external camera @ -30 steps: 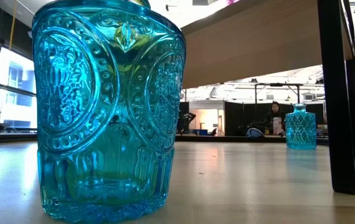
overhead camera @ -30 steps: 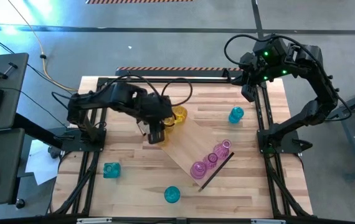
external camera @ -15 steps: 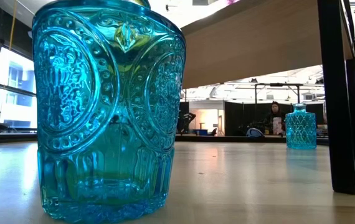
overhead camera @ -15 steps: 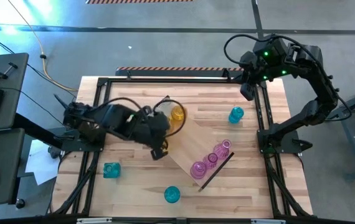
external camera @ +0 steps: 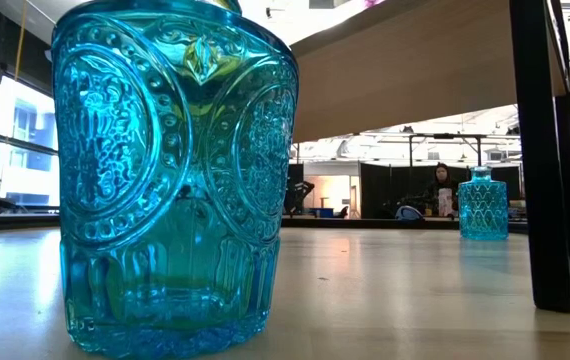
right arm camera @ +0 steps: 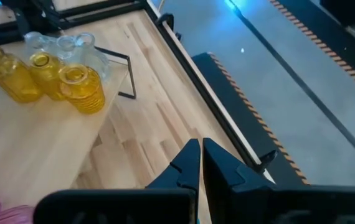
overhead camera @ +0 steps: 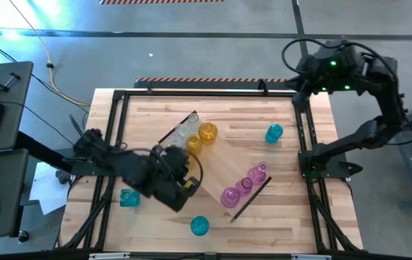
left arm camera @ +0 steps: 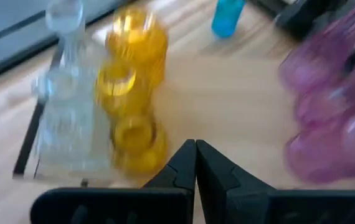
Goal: Sort vases onto shelf
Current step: Put the yellow flower vase on the shelf aligned with the other yellow flower vases
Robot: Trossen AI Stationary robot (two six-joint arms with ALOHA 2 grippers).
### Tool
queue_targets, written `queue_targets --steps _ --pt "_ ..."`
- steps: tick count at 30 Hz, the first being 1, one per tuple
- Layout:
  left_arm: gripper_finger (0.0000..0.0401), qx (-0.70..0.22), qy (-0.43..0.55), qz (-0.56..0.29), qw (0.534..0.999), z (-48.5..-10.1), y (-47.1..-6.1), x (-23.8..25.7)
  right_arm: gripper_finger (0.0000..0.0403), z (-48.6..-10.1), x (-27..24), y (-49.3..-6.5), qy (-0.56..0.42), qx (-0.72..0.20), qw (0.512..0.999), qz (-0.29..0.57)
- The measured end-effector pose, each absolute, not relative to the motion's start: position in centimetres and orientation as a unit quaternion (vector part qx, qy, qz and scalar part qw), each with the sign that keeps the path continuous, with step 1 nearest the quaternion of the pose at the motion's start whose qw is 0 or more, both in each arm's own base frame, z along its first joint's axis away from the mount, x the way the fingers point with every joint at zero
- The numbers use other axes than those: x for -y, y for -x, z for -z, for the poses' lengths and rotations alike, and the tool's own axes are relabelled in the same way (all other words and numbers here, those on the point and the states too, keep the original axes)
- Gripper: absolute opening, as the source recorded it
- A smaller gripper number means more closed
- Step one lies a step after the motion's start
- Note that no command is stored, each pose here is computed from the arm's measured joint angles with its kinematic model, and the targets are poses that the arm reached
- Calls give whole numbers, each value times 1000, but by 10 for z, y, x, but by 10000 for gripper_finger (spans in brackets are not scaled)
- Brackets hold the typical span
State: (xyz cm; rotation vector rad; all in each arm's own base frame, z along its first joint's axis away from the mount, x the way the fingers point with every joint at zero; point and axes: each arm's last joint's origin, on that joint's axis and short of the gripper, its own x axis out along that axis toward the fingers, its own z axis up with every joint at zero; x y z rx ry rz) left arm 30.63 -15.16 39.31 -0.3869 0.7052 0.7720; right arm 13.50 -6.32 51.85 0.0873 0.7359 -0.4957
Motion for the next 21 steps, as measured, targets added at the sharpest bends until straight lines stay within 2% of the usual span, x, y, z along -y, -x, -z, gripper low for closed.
queue_targets --steps 4,10,14,17,21 --pt "0 -336 208 -387 833 -377 -285 156 0 -523 57 -121 -42 -339 910 234" --pt "0 -278 263 -398 834 -376 -219 143 0 -527 49 -109 -56 -319 921 216" --pt "0 -198 317 -410 832 -359 -183 133 0 -527 49 -107 -57 -316 922 217" --pt "0 -135 347 -382 846 -338 -186 144 0 -527 49 -107 -57 -316 922 216" --pt "0 -108 366 -337 861 -324 -211 162 0 -527 49 -107 -54 -317 922 214"
